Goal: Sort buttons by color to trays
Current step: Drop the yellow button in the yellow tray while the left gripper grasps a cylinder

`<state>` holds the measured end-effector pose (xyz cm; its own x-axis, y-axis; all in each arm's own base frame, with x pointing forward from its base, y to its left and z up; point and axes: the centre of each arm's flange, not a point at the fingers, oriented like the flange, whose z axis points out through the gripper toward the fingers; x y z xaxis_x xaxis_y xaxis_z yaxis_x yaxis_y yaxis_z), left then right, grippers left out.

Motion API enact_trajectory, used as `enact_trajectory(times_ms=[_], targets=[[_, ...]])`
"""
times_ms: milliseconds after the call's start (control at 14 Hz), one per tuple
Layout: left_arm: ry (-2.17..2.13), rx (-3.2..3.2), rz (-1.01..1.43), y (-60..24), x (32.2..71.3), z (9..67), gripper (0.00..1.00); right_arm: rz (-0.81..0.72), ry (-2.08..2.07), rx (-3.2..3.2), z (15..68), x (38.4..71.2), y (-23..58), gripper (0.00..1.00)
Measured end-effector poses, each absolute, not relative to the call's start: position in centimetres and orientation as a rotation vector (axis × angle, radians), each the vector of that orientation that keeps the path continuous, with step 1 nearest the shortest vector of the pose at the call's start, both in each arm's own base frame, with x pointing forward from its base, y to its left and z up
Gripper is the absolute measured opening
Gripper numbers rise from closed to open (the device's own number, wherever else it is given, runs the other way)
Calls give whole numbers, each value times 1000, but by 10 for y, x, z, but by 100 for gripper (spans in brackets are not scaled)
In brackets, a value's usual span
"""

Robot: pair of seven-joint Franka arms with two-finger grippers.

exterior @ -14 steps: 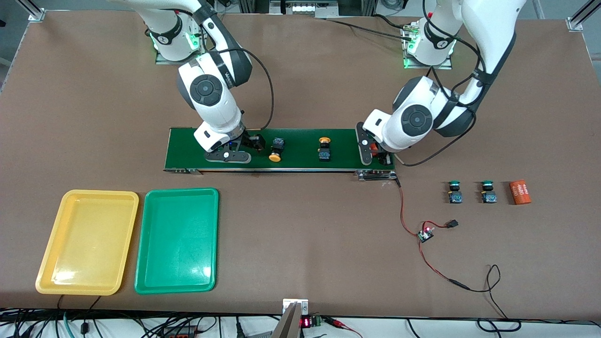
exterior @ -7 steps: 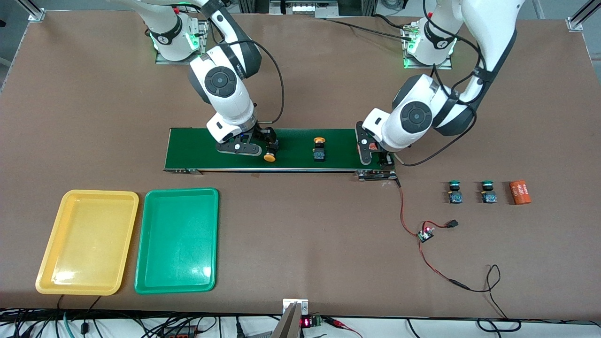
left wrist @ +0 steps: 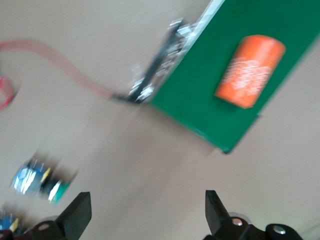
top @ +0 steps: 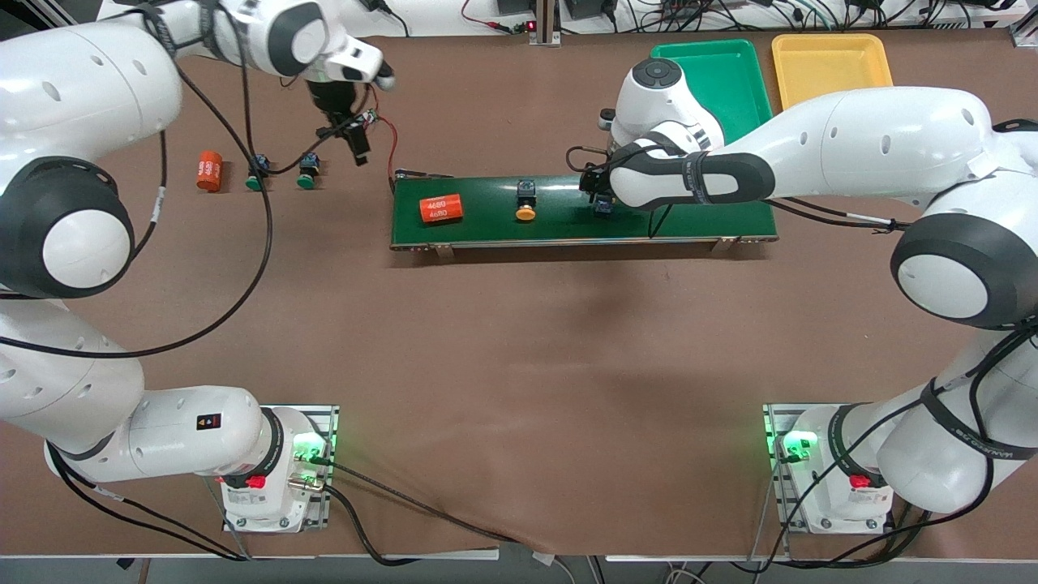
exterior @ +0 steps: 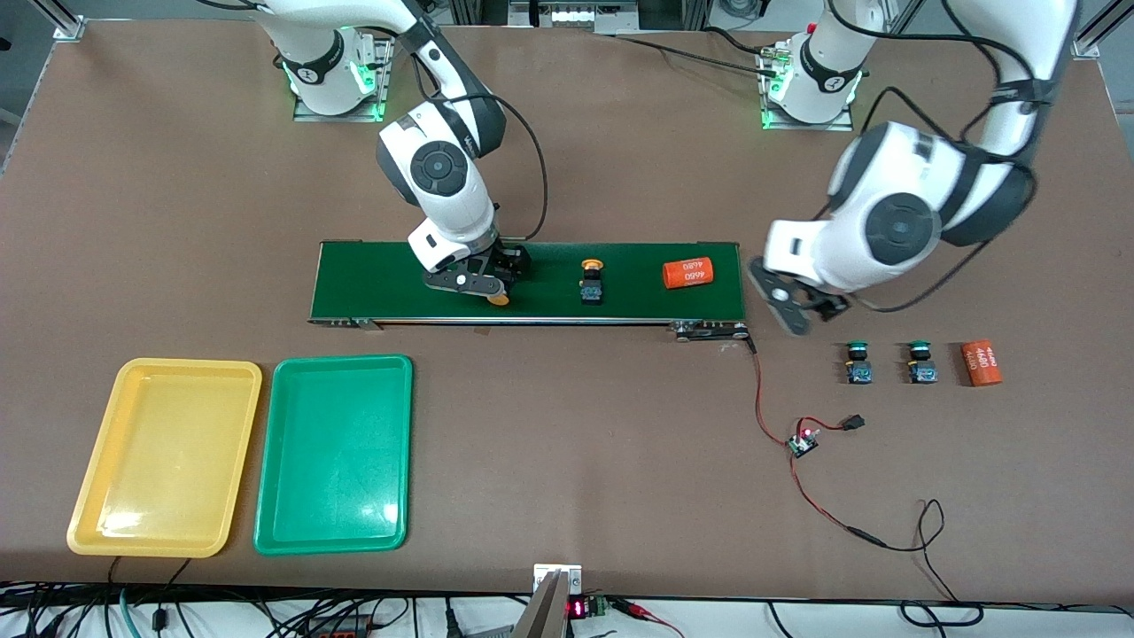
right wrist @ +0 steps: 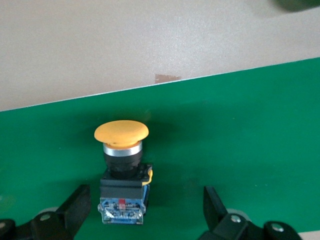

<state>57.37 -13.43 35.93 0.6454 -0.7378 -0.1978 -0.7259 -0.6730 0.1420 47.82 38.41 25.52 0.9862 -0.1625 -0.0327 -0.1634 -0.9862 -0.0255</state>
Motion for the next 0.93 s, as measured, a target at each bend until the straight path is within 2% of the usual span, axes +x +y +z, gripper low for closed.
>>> enact_trajectory(times_ms=[215, 358, 573, 788, 932], targets=[[-903, 2958, -397, -61, 586, 353, 100, 41, 256, -3099, 253, 479, 384, 93], [-715, 3036, -354, 0, 595, 352, 100, 39, 259, -3099, 253, 480, 383, 64], [-490, 3158, -116, 94, 610, 351, 100, 35, 243, -3101, 253, 482, 380, 40], [-259, 3217, 99, 168, 616, 330, 100, 8, 150, -3102, 261, 501, 362, 40], [-99, 3189, 132, 195, 613, 298, 100, -23, 63, -3110, 287, 543, 315, 40]])
